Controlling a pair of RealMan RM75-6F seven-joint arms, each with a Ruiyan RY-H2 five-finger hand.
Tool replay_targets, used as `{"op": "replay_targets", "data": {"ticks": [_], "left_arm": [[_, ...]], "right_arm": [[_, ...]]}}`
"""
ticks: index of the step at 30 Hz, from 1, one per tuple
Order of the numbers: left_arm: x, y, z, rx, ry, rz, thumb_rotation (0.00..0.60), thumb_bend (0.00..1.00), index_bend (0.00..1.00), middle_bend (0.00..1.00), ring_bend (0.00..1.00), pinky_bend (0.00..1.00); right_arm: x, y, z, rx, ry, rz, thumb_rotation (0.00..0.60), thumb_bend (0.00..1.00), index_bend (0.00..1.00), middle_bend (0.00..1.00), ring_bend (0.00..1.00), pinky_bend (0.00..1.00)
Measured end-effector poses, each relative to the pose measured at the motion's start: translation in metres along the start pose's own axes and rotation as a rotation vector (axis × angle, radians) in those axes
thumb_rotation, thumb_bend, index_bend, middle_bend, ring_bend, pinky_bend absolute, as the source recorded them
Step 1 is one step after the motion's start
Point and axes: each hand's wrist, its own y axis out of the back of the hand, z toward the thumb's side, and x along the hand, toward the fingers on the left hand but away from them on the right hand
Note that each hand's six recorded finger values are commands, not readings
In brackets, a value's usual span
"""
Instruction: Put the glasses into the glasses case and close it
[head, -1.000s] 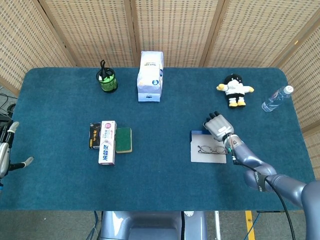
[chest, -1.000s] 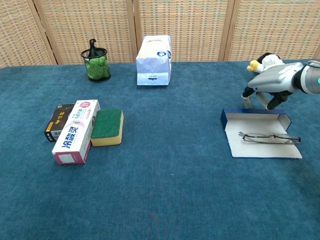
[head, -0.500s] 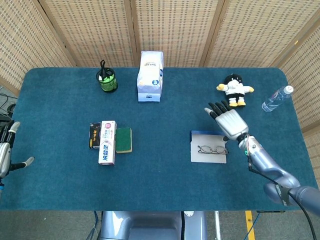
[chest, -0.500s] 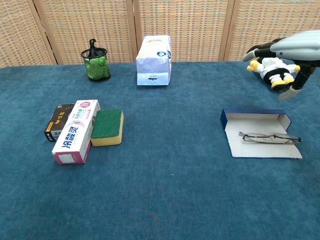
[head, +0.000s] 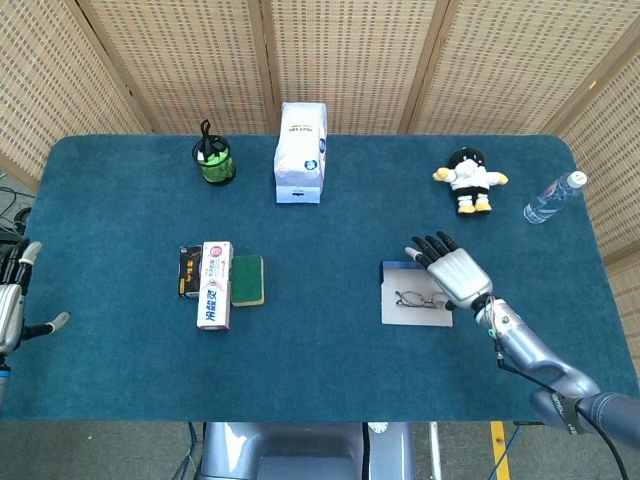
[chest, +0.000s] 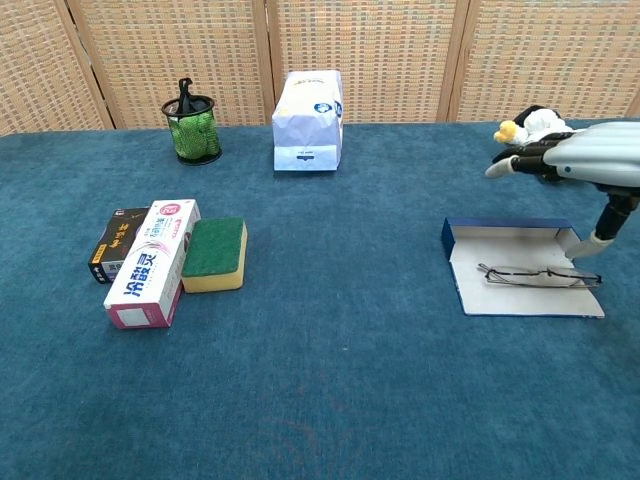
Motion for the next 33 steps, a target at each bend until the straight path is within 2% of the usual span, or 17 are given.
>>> {"op": "replay_targets", "data": {"ticks": [12,21,33], "left_arm": [[-0.001,0.002,-0.001,-0.008,0.005,0.006,0.6,0.0,0.0,0.0,0.0,0.0],[-0.001,0.003,-0.003,-0.01,0.008,0.009,0.6,0.0,0.0,0.0,0.0,0.0],[0.0,0.001,-0.003,-0.009,0.012,0.002,0.6,0.0,0.0,0.0,0.0,0.0]], "right_arm": [[-0.008,-0.021,0.019,0.049,0.03,0.012,0.6,0.0,0.0,0.0,0.0,0.0],[-0.019,-0.029,0.023,0.148,0.027,-0.004,0.6,0.0,0.0,0.0,0.0,0.0],[-0.042,-0.033,0.028,0.14,0.004,0.006,0.6,0.0,0.0,0.0,0.0,0.0]]}}
